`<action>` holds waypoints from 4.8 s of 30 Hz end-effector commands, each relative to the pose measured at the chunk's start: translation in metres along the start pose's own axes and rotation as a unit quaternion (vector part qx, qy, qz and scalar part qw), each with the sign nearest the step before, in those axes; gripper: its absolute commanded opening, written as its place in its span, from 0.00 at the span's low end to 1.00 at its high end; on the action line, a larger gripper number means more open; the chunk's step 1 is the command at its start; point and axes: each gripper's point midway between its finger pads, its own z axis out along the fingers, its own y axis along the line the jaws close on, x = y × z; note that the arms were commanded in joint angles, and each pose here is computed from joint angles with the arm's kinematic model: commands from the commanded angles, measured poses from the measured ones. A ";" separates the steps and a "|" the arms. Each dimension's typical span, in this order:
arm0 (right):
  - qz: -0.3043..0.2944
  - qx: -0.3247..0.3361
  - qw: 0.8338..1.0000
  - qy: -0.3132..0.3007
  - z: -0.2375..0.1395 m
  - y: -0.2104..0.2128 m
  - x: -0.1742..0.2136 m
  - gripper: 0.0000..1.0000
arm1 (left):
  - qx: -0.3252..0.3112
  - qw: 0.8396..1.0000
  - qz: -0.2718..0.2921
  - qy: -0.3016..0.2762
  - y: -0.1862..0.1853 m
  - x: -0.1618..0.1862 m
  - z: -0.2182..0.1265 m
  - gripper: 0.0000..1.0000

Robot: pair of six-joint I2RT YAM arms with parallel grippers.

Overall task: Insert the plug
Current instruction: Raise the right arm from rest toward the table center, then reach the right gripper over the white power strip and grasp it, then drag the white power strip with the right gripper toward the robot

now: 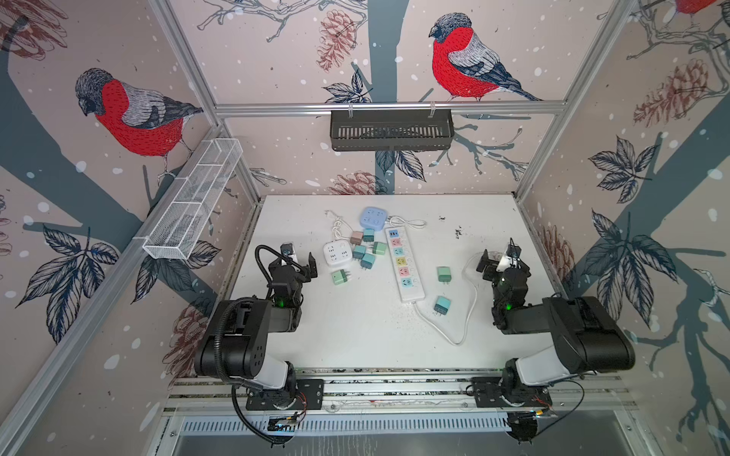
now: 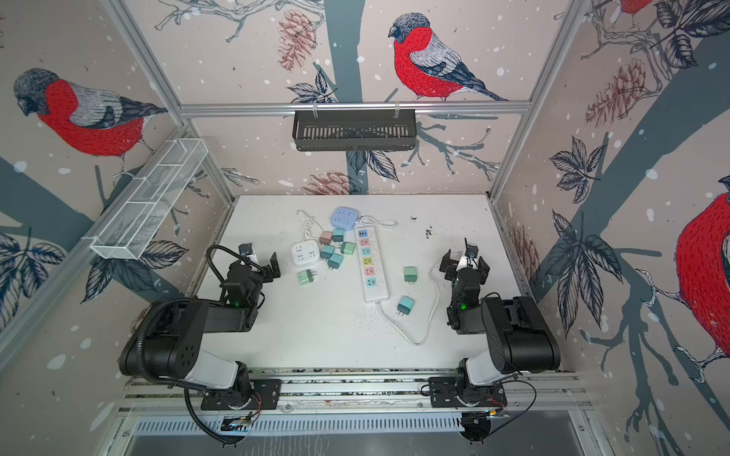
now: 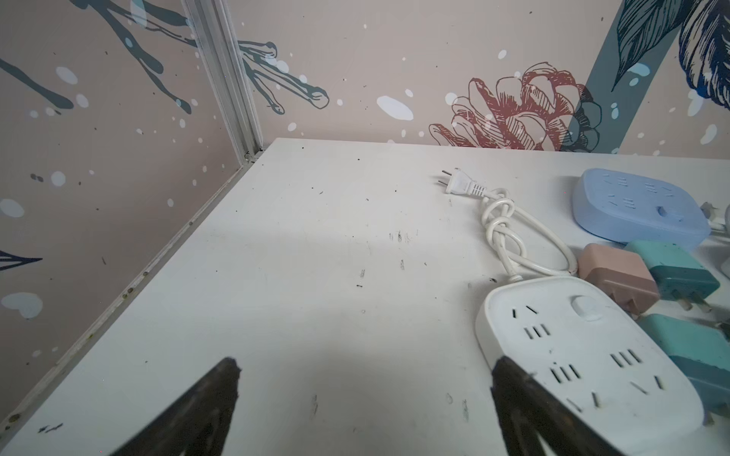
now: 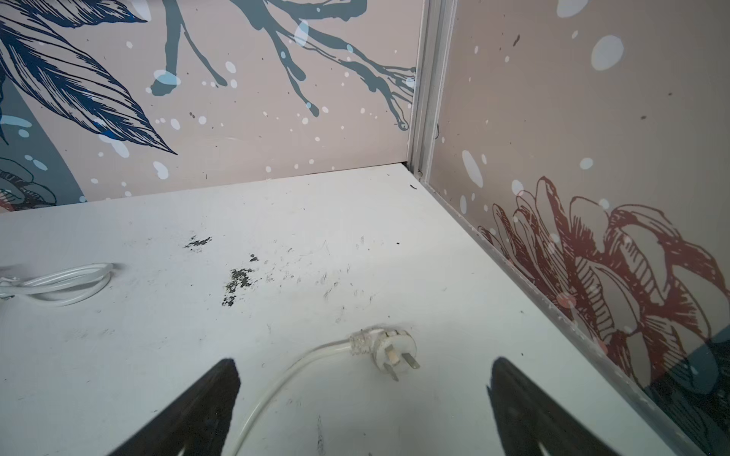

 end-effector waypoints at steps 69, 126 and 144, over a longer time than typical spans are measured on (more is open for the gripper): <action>0.083 -0.170 0.959 0.211 -0.082 0.171 -0.049 0.98 | 0.068 0.961 -0.261 0.065 -0.012 -0.026 -0.102 0.97; -0.118 -0.256 0.884 0.373 0.016 0.345 0.072 0.83 | 0.113 0.966 -0.225 0.066 -0.039 -0.001 -0.095 0.93; -0.204 -0.419 0.807 0.363 -0.107 0.352 0.096 0.75 | 0.112 0.966 -0.224 0.068 -0.039 0.001 -0.095 0.93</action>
